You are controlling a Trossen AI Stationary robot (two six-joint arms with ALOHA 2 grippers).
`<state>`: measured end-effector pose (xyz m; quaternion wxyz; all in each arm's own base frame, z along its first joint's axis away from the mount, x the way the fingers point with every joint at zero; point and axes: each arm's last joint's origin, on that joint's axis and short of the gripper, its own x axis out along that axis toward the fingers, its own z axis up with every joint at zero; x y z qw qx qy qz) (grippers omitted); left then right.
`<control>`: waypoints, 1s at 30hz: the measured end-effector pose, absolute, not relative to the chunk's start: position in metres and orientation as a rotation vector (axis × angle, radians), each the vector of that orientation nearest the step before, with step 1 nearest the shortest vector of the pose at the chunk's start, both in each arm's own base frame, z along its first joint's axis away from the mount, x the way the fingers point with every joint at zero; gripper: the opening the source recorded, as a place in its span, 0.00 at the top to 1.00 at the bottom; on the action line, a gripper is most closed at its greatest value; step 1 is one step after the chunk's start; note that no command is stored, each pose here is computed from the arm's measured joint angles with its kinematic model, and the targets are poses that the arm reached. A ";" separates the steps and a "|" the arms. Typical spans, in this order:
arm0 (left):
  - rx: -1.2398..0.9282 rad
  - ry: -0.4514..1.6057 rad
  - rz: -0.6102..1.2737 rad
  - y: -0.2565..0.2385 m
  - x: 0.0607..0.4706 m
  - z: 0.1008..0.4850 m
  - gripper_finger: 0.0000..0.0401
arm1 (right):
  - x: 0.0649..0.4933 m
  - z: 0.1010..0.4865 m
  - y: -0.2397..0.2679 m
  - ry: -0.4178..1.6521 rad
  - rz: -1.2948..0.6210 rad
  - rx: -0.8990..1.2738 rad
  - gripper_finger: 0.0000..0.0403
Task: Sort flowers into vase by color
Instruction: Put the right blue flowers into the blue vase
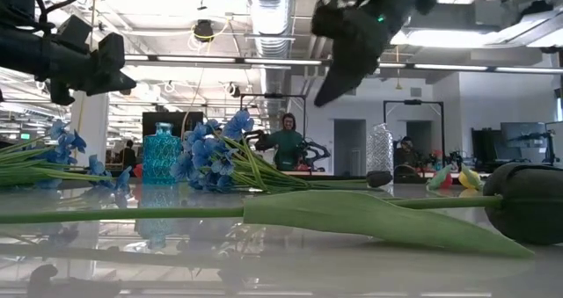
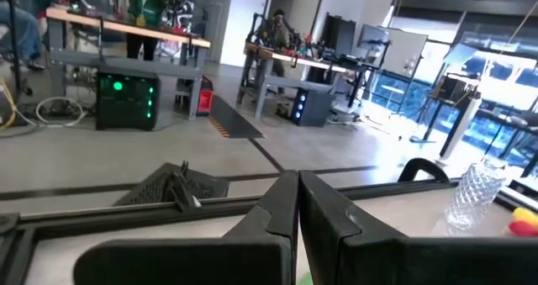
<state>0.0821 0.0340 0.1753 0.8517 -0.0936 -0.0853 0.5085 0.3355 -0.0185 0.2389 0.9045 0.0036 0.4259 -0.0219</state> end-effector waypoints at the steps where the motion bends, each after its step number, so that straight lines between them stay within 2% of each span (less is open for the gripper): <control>1: -0.190 -0.176 1.071 0.034 0.082 0.175 1.00 | 0.340 0.236 -0.018 0.922 -0.039 -0.001 0.67; 10: -0.175 -0.141 1.072 0.034 0.082 0.172 1.00 | 0.381 0.202 -0.017 1.095 0.006 -0.053 0.55; 18: -0.164 -0.122 1.072 0.034 0.083 0.171 1.00 | 0.393 0.172 -0.016 1.187 0.071 -0.137 0.55; 30: -0.166 -0.122 1.071 0.034 0.083 0.171 1.00 | 0.400 0.136 -0.017 1.269 0.082 -0.143 0.55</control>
